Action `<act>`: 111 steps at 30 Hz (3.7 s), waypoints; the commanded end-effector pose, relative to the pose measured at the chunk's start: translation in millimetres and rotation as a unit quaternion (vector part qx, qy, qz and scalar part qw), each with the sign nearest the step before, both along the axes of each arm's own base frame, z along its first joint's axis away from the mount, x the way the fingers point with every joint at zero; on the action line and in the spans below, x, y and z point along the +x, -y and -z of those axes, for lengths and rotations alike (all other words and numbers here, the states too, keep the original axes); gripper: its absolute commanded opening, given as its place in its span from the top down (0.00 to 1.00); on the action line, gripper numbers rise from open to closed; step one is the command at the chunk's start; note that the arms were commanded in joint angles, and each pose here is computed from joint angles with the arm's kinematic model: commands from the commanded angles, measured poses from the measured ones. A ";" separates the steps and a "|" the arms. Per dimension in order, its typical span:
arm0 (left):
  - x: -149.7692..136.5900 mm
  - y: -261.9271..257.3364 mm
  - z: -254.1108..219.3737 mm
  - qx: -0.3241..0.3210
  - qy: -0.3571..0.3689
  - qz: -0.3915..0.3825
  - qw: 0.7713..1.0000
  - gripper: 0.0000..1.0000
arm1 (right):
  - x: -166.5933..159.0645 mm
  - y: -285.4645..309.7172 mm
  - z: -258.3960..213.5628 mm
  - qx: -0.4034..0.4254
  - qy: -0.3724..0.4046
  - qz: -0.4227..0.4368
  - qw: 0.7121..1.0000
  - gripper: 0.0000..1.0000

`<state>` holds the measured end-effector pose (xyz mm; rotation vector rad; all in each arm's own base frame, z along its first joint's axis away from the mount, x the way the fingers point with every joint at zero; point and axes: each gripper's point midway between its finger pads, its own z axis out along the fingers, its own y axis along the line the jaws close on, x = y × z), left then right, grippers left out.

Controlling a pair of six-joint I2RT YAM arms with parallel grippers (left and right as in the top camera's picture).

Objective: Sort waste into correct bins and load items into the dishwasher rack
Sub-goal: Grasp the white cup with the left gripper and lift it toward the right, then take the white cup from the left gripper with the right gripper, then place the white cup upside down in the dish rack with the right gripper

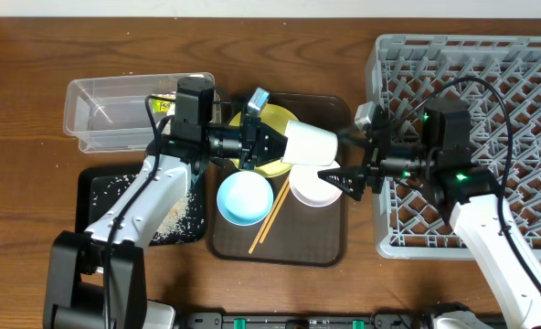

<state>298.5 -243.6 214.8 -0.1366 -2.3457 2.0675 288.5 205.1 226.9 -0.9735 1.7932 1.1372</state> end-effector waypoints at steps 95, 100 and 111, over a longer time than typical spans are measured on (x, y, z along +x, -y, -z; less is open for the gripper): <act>10.1 -103.1 42.1 0.414 0.208 -0.201 0.863 0.53 | -32.6 297.6 91.7 -0.339 -0.548 0.487 0.590 0.94; 10.1 -103.1 42.1 0.414 0.208 -0.201 0.863 0.53 | -35.6 296.5 99.2 -0.347 -0.563 0.472 0.583 0.83; 4.7 -106.0 47.5 0.425 0.195 -0.195 0.862 0.52 | -29.4 294.6 104.4 -0.339 -0.565 0.469 0.588 0.11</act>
